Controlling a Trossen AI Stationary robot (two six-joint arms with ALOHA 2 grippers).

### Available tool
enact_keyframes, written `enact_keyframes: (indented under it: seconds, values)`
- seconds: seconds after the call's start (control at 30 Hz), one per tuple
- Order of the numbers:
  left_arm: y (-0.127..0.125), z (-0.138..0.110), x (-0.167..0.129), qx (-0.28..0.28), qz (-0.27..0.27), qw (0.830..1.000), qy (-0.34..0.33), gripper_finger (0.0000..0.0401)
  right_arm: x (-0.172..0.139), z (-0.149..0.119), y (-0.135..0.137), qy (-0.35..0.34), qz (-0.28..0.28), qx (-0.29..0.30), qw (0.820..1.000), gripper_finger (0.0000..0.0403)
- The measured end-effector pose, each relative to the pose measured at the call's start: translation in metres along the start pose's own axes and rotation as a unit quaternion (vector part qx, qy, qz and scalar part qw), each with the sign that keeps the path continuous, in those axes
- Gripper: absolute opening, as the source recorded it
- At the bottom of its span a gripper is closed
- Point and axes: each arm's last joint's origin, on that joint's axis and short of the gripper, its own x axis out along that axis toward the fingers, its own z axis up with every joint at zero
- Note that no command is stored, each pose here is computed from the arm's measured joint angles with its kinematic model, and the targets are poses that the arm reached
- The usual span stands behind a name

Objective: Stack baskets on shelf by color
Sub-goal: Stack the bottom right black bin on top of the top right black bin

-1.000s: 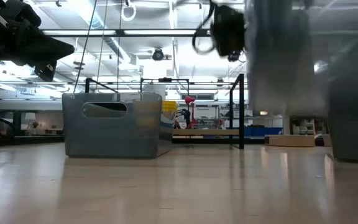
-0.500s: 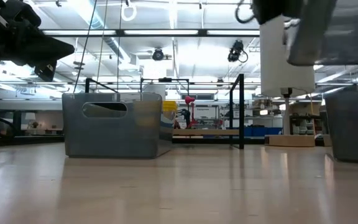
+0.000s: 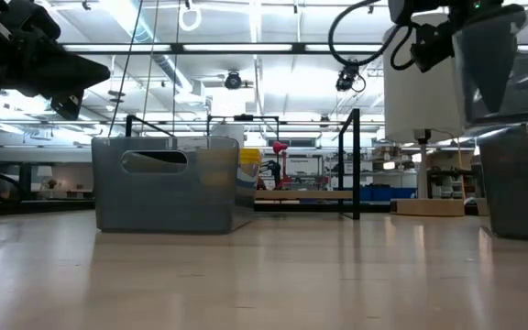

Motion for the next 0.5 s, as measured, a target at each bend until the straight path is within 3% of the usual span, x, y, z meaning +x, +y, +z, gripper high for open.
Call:
enact_keyframes:
  seconds: [0.23,0.5]
  values:
    - [0.0,0.0,0.0,0.0,0.0,1.0,0.0,0.0028,0.002,0.002,-0.012,-0.011,-0.033,-0.003,0.999,0.0007]
    - [0.0,0.0,0.0,0.0,0.0,1.0,0.0,0.003,0.029,0.0,-0.009,0.021,-0.019,0.001,1.0,0.0008]
